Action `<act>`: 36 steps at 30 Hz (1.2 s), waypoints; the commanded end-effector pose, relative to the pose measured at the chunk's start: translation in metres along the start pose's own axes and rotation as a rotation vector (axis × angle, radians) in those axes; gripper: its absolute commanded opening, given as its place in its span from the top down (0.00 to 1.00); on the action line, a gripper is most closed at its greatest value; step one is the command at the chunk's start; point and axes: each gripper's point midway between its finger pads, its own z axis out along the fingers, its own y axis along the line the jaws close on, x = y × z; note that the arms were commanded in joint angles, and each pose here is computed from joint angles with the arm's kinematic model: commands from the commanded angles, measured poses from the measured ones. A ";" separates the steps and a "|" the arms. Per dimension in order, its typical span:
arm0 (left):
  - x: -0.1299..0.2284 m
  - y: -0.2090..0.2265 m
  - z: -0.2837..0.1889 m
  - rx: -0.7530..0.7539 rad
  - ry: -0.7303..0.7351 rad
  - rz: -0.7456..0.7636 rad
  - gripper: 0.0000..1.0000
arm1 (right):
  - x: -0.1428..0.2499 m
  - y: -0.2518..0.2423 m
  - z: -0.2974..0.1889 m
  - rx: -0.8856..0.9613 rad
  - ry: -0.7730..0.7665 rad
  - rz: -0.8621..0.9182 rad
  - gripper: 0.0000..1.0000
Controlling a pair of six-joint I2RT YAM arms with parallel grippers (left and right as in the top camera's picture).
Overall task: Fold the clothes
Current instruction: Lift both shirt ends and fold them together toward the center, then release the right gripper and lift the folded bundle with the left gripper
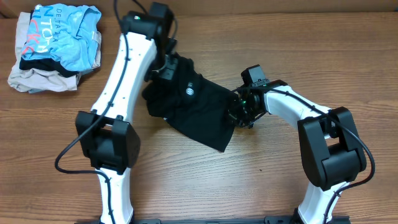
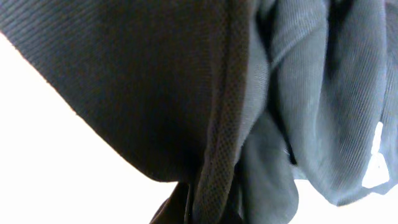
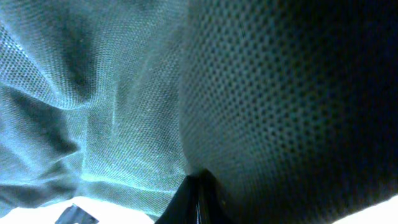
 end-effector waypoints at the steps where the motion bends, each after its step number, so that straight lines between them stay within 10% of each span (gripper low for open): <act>1: -0.002 -0.028 -0.004 -0.005 -0.010 0.129 0.96 | -0.003 -0.013 0.008 0.014 0.015 0.040 0.96; 9: 0.006 -0.084 -0.003 0.000 -0.001 0.266 0.96 | -0.022 0.021 -0.063 -0.210 -0.067 -0.074 0.96; 19: 0.027 -0.127 0.022 0.032 0.058 0.363 0.96 | -0.032 0.040 -0.288 -0.465 -0.541 -0.212 0.96; 26: 0.044 -0.173 0.041 0.132 0.081 0.432 0.95 | -0.017 0.007 -0.362 -0.466 -0.762 -0.163 0.93; 28: 0.050 -0.183 0.047 0.135 0.086 0.456 0.77 | -0.016 0.001 -0.367 -0.455 -0.781 -0.158 0.93; 32: 0.058 -0.201 0.056 0.136 0.085 0.503 0.00 | -0.017 -0.007 -0.367 -0.445 -0.781 -0.140 0.93; 36: 0.047 -0.217 0.053 0.155 0.024 0.456 0.00 | -0.016 -0.007 -0.367 -0.438 -0.783 -0.154 0.89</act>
